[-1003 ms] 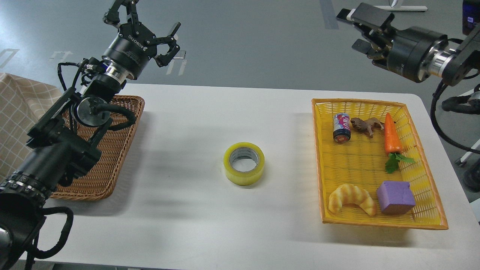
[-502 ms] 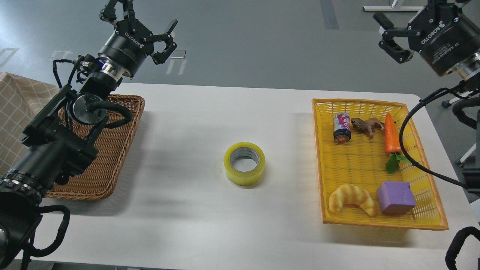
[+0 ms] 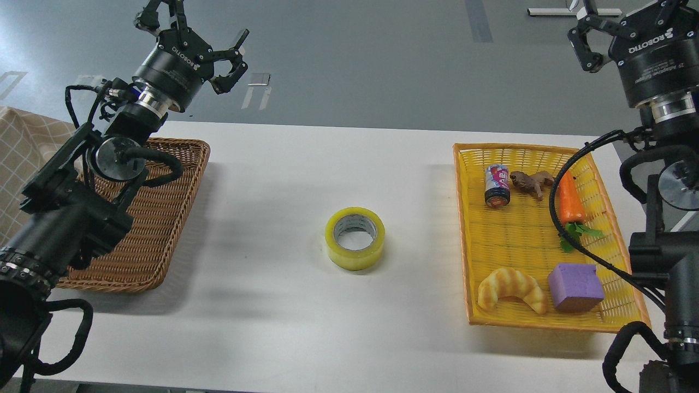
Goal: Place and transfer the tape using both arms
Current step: 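Withdraw the right gripper back above the tray, then reach the left gripper toward the tape roll on the table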
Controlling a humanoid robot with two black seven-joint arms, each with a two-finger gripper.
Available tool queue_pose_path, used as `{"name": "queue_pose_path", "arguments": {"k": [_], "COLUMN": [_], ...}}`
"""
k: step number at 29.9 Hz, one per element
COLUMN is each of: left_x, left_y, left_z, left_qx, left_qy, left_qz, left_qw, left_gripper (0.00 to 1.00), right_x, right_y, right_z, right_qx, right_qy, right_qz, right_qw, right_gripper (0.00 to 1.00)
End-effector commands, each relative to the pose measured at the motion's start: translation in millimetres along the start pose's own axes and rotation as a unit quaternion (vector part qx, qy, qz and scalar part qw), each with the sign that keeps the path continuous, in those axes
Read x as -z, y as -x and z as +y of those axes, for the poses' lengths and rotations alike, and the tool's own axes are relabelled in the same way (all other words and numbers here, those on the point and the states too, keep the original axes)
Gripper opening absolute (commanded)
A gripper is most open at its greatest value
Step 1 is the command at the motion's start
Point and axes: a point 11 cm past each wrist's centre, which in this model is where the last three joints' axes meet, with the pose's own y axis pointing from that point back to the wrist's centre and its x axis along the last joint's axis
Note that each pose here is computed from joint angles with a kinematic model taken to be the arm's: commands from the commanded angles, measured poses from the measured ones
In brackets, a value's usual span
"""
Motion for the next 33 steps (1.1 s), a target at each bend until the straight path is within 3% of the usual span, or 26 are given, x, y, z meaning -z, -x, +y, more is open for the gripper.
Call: {"name": "queue_pose_path", "arguments": {"k": [1,11,20,33], "left_x": [2.4,5.5,10.6,26.5], "left_y": [1.5,1.5,2.8,-1.9], "left_z": [-0.9,-0.2,-0.4,8.5], "left_qx": [0.001,0.001,0.001,-0.006], "left_qy": [0.001,0.001,-0.002,-0.025], "left_qz": [0.004,0.007,0.011,0.014], "left_qw": [1.000,1.000,1.000,1.000], "left_gripper": [0.98,0.98,0.98,0.98], "right_x": [-25.1,-33.8,-64.2,-79.1], "right_y": [-23.0,-25.9,-0.2,6.5], "right_z": [1.9,-3.5,-17.9,-11.3], "right_qx": [-0.041,-0.046,0.011,0.005], "right_qy": [0.014,0.027,0.138,0.104], "right_qz": [-0.032,-0.037,0.026,-0.079], "right_qw": [0.999,0.998,0.990,0.991], "right_gripper": [1.00,1.00,1.00,1.00]}}
